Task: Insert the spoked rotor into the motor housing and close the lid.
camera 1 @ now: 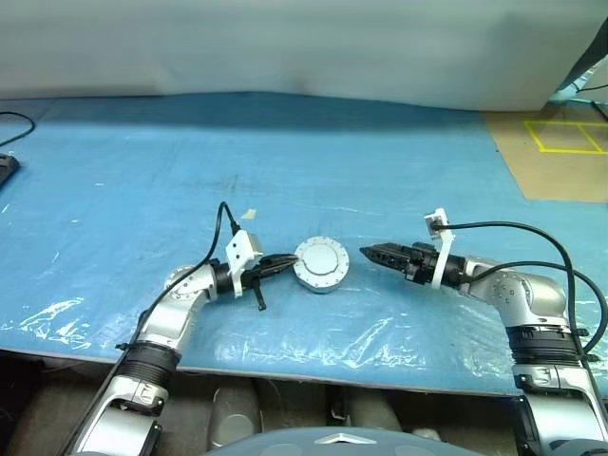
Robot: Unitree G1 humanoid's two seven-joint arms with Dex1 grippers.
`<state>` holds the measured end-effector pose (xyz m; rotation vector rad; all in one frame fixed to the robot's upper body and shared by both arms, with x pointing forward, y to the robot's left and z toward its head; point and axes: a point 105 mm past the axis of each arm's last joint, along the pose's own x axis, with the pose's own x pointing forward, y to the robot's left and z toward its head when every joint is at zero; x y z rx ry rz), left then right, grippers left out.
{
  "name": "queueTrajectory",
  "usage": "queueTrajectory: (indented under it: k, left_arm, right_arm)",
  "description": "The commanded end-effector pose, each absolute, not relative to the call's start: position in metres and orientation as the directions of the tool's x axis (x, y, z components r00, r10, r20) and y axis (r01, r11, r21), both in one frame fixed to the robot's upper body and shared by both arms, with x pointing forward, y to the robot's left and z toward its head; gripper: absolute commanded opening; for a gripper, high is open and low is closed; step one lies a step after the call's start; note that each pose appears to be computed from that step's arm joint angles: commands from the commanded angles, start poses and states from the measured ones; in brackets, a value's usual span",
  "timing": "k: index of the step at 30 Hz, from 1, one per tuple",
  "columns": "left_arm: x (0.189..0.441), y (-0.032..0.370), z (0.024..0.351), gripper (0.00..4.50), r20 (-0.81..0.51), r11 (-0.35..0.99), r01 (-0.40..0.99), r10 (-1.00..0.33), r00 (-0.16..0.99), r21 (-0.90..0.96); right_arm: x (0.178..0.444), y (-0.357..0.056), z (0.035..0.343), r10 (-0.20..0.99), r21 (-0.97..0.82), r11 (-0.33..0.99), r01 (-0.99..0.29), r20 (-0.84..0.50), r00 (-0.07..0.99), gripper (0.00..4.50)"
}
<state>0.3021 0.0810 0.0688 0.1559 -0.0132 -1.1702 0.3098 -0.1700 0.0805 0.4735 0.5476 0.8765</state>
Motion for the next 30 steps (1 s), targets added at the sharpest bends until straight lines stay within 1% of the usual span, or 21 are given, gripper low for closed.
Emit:
queueTrajectory:
  k: [1,8,17,20,23,24,25,29,30]
  left_arm:
    - [0.300,0.078,0.061,0.00,-0.098,0.370,0.922,-0.919,0.382,0.118]
    - [0.301,0.079,0.060,0.00,-0.099,0.382,0.916,-0.914,0.394,0.123]
    - [0.302,0.079,0.059,0.00,-0.103,0.385,0.914,-0.911,0.398,0.129]
    - [0.301,0.079,0.058,0.00,-0.105,0.387,0.913,-0.910,0.401,0.130]
    - [0.301,0.079,0.057,0.00,-0.105,0.389,0.912,-0.909,0.403,0.130]
    - [0.301,0.079,0.057,0.00,-0.106,0.391,0.911,-0.908,0.404,0.131]
    - [0.301,0.079,0.057,0.00,-0.106,0.392,0.911,-0.908,0.406,0.131]
    - [0.301,0.080,0.057,0.00,-0.107,0.396,0.909,-0.906,0.410,0.131]
    - [0.302,0.080,0.057,0.00,-0.107,0.397,0.908,-0.905,0.411,0.131]
  right_arm:
    - [0.307,-0.164,0.084,0.836,0.666,0.507,-0.548,-0.223,0.502,4.47]
    - [0.289,-0.140,0.079,0.878,0.743,0.432,-0.511,-0.217,0.427,4.47]
    - [0.288,-0.128,0.077,0.886,0.762,0.412,-0.500,-0.206,0.415,4.47]
    - [0.290,-0.123,0.077,0.889,0.765,0.406,-0.499,-0.203,0.412,3.84]
    - [0.288,-0.118,0.076,0.897,0.772,0.392,-0.500,-0.199,0.395,2.85]
    - [0.288,-0.116,0.076,0.898,0.774,0.389,-0.500,-0.198,0.392,2.85]
    - [0.288,-0.115,0.075,0.899,0.776,0.386,-0.499,-0.197,0.391,2.57]
    - [0.287,-0.113,0.077,0.908,0.790,0.362,-0.495,-0.178,0.380,1.71]
    - [0.287,-0.113,0.076,0.908,0.790,0.363,-0.494,-0.180,0.380,1.35]
